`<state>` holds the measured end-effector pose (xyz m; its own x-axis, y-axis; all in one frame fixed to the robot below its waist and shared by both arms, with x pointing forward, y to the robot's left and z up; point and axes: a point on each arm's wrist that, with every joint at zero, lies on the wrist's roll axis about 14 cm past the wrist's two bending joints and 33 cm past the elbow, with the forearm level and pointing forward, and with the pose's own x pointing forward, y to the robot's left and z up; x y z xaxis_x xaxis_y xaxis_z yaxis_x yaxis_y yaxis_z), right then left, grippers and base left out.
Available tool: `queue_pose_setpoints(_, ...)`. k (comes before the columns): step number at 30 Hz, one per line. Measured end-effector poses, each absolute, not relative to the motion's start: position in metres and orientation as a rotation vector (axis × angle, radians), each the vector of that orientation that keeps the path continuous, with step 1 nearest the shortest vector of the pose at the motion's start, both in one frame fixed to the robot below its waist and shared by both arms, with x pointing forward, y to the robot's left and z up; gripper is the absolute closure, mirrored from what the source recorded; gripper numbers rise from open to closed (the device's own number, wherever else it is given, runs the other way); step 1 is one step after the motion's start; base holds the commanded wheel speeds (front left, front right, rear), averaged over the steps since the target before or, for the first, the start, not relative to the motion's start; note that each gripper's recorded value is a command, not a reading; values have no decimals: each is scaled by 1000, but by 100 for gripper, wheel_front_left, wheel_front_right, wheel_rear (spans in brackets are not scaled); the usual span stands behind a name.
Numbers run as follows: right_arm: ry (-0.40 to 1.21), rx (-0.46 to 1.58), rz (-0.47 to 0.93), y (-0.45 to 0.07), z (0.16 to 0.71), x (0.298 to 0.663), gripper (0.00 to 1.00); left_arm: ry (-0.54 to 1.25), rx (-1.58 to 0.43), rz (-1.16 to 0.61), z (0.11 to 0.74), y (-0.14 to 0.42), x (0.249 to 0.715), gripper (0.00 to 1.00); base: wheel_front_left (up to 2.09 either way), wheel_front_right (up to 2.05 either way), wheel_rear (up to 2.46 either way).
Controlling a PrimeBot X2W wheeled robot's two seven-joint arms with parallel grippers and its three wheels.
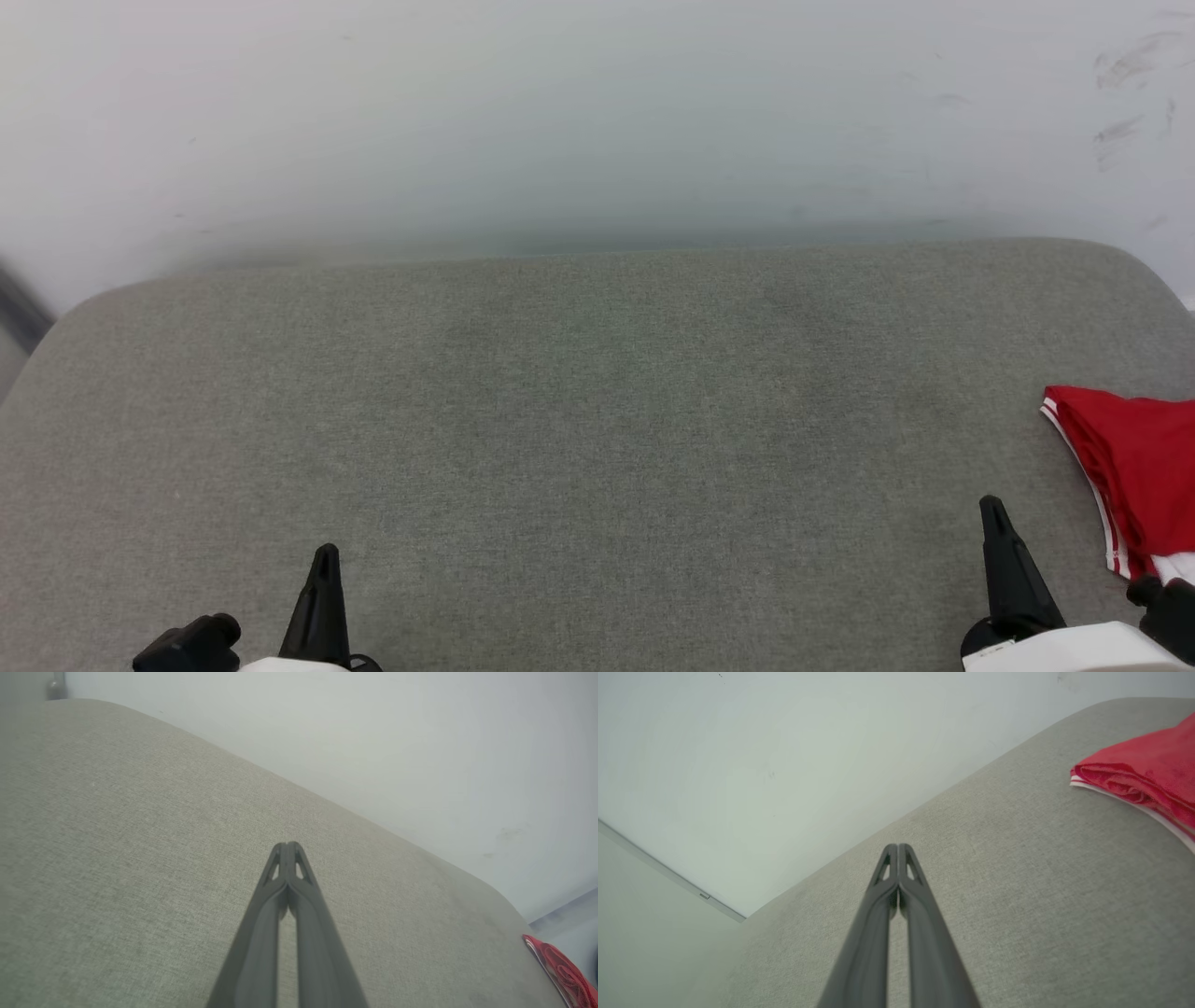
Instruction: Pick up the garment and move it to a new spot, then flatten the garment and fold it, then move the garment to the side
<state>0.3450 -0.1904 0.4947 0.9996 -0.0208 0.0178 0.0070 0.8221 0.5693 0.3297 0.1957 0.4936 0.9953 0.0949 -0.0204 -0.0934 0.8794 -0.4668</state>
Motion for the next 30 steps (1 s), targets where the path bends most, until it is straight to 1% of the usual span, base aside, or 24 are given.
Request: queue_pose_setpoints(30,7,989,-47,-197,493,360,100,36,-920,88,490,198,352,100,0,0,0)
